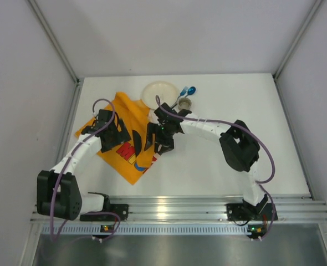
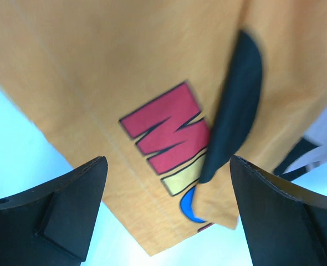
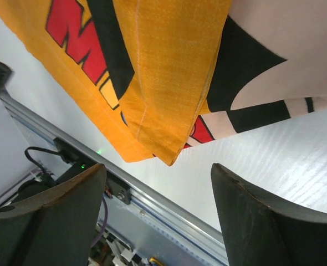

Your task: Set the dinner table for one person

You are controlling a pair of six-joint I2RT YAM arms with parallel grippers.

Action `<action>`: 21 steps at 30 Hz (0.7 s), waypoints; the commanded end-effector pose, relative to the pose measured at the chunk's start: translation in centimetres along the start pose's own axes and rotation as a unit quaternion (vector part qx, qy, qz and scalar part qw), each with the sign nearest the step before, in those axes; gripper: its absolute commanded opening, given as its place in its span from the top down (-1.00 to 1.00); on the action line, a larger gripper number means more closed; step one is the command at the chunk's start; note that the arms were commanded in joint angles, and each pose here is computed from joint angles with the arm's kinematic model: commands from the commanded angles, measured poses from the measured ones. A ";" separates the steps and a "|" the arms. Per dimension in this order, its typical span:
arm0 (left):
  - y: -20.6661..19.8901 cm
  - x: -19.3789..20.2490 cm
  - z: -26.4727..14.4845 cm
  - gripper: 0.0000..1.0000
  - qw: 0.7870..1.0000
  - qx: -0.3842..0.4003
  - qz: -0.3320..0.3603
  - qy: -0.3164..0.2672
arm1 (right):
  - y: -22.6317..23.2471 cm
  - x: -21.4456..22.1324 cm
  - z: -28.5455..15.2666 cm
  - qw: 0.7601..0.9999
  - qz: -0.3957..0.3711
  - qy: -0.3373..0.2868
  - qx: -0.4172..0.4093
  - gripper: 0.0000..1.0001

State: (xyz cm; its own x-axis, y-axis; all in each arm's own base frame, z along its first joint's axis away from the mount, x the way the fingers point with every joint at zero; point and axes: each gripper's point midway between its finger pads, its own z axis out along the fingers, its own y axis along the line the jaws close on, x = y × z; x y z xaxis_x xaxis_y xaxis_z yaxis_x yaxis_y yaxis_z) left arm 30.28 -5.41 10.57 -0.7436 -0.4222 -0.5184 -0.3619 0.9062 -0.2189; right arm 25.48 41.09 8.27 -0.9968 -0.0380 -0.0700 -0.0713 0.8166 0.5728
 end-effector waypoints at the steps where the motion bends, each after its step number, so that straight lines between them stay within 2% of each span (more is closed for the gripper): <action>1: 1.0 3.8 1.2 -0.94 0.998 -0.004 -0.033 0.056 | 1.7 2.0 1.4 1.000 0.012 0.026 0.001 -0.52; 5: 1.5 6.0 2.4 -0.92 0.994 -0.012 -0.045 0.099 | 0.9 3.3 3.3 0.998 0.029 0.047 0.020 -0.46; 14: 2.2 9.1 3.9 -0.90 0.989 -0.014 -0.051 0.141 | 2.7 3.3 5.2 0.998 0.027 0.056 0.009 -0.23; 21: 3.1 11.4 5.6 -0.76 0.984 -0.023 -0.047 0.171 | 3.7 3.6 5.4 0.997 0.029 0.073 -0.004 -0.05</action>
State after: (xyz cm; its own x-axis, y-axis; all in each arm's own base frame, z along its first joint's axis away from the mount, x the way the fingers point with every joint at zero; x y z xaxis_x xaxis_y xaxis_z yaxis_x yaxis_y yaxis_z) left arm 24.54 -6.68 2.00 -0.8398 -0.4860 -0.2421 -0.4490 0.8723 -0.1937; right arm 22.87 45.24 4.57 -0.9970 -0.0451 0.0631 -0.0036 0.8402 0.5423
